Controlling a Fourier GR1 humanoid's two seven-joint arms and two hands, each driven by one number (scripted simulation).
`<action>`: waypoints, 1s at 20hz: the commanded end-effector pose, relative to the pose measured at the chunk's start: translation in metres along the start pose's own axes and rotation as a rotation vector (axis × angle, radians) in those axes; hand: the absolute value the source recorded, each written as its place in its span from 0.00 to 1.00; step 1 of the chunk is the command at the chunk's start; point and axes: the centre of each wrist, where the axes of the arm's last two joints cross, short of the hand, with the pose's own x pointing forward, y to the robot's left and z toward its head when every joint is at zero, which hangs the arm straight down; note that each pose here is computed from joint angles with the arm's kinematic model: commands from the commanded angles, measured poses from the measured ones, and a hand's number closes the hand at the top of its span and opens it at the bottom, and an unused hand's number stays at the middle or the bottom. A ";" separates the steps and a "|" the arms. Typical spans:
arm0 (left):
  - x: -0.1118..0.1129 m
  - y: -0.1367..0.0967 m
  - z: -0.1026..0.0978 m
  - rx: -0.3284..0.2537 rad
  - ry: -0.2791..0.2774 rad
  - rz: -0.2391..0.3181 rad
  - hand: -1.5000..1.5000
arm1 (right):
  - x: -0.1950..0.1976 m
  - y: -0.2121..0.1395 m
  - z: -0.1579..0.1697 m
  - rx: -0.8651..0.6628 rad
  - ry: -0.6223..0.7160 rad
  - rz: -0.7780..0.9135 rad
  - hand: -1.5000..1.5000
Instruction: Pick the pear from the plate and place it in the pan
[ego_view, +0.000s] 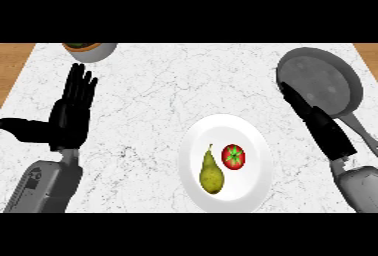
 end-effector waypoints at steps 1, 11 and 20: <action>-0.003 -0.022 0.000 -0.071 0.017 -0.047 0.50 | 0.000 0.016 -0.012 0.053 -0.002 -0.158 1.00; -0.041 -0.038 0.060 -0.229 0.067 -0.132 0.50 | -0.023 0.024 -0.014 0.230 0.008 -0.416 0.00; -0.033 -0.045 0.080 -0.246 0.056 -0.134 0.50 | 0.013 -0.030 -0.049 0.384 -0.031 -0.092 0.00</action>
